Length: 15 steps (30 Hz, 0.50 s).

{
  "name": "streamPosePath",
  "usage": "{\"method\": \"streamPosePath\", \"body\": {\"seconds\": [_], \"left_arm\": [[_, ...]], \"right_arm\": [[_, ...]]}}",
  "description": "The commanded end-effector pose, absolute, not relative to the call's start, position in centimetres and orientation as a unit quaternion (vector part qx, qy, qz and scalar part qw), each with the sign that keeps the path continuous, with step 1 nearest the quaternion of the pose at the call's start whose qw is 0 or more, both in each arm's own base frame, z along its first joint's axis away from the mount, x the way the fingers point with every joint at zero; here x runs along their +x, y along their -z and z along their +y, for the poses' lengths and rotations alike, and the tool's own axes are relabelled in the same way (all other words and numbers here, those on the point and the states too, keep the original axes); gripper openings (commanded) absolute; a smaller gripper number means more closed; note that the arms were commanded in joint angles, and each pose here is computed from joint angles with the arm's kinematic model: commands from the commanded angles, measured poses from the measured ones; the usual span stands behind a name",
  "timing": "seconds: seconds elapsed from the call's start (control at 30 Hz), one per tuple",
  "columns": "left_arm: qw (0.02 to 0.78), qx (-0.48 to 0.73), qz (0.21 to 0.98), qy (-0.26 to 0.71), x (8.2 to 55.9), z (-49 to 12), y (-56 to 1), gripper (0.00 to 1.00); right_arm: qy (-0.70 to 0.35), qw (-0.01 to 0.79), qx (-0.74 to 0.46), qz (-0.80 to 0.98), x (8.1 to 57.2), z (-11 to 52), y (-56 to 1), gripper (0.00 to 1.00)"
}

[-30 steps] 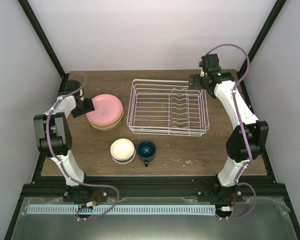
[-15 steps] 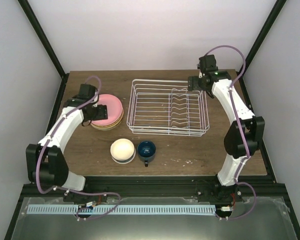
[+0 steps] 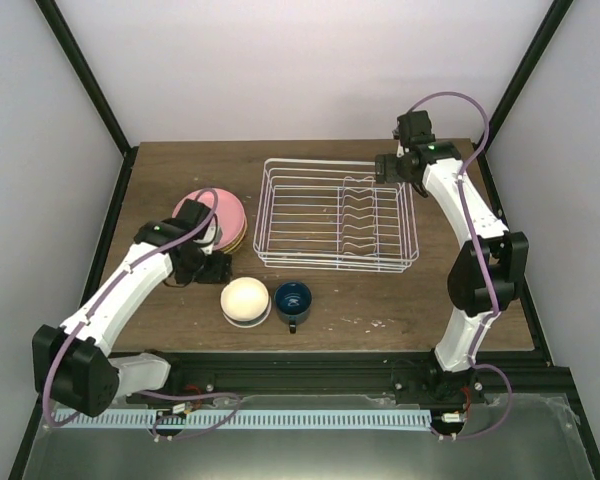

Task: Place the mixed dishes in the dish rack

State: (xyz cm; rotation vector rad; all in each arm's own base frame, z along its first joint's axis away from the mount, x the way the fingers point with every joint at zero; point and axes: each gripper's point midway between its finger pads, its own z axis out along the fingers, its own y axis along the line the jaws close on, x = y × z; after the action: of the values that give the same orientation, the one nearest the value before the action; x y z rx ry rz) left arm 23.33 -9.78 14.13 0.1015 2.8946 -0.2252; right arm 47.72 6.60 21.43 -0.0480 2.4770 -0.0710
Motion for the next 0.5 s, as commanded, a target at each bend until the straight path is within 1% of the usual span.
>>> {"method": "streamPosePath", "body": {"seconds": [0.0, 0.23, 0.47], "left_arm": [[0.060, 0.029, 0.994, 0.092, 20.7, -10.8, -12.8, 0.80], [0.039, 0.049, 0.993, 0.097, 20.2, -11.7, -12.2, 0.77], [0.014, 0.058, 0.994, 0.090, 19.9, -11.7, -9.8, 0.73]], "right_arm": [[0.026, 0.344, -0.025, 0.938, 47.1, 7.0, -22.9, 1.00], [0.035, 0.339, -0.021, 0.940, 46.3, 6.5, -22.5, 1.00], [0.047, 0.332, -0.021, 0.942, 46.0, 6.1, -21.9, 1.00]]}}
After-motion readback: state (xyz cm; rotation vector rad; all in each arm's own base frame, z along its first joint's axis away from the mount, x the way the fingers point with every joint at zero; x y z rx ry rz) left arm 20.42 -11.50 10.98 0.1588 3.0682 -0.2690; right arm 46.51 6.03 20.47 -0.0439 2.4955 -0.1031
